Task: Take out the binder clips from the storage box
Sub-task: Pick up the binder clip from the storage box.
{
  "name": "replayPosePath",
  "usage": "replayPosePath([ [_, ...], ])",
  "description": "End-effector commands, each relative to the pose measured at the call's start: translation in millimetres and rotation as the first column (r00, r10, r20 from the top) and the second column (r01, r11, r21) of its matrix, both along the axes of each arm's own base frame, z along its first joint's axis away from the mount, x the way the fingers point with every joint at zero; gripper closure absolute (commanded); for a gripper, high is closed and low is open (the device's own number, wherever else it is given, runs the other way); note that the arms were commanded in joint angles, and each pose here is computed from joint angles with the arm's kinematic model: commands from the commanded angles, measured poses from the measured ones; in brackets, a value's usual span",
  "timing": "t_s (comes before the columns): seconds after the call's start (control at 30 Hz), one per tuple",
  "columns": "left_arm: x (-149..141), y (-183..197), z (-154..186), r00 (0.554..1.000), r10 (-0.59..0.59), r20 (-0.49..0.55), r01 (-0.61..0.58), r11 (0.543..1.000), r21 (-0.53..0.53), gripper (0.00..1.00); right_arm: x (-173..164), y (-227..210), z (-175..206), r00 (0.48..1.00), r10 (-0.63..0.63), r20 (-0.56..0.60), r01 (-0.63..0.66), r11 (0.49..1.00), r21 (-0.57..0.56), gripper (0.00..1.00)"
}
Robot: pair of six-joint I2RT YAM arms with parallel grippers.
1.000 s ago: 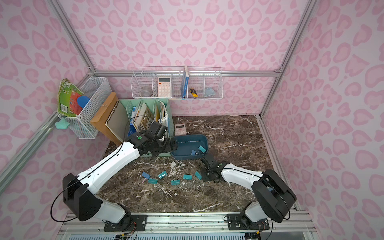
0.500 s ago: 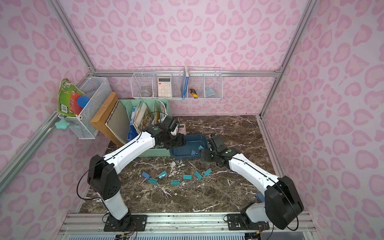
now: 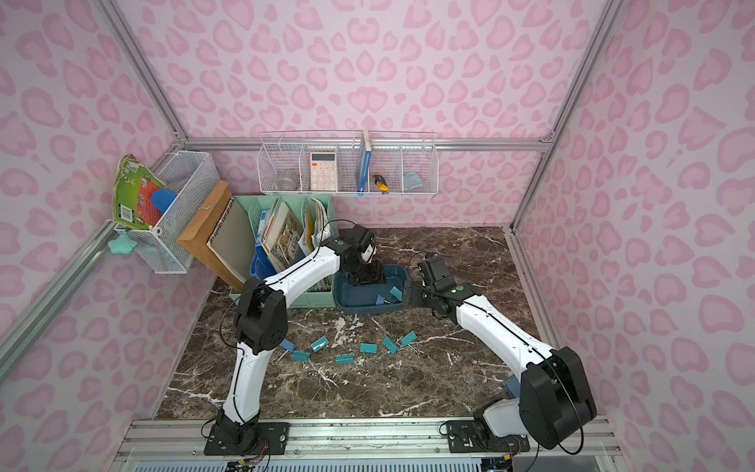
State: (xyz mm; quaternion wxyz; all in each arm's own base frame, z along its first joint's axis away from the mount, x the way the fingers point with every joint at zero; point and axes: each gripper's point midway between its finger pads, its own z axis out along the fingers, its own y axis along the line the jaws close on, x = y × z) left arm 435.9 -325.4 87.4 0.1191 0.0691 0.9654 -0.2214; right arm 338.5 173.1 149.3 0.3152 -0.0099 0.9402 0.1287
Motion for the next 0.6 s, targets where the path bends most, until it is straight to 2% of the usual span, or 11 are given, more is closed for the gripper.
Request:
replayPosePath([
  [0.0, -8.3, -8.5, -10.7, 0.995, -0.092, -0.038, 0.091, 0.996, -0.021, 0.38, 3.3, 1.3, 1.8, 1.000, 0.003, 0.000, -0.003, 1.000, 0.010, 0.00],
  [0.3, -14.7, -27.3, -37.4, 0.977, -0.207, -0.051, 0.205, 0.978, -0.040, 0.39, 8.3, 0.2, -1.2, 1.000, 0.004, -0.018, -0.003, 1.000, 0.009, 0.00],
  [0.57, -10.8, -27.2, -57.2, 0.978, -0.207, -0.028, 0.208, 0.975, 0.079, 0.37, 9.0, 3.6, -2.3, 1.000, 0.016, -0.027, -0.015, 1.000, 0.015, 0.00],
])
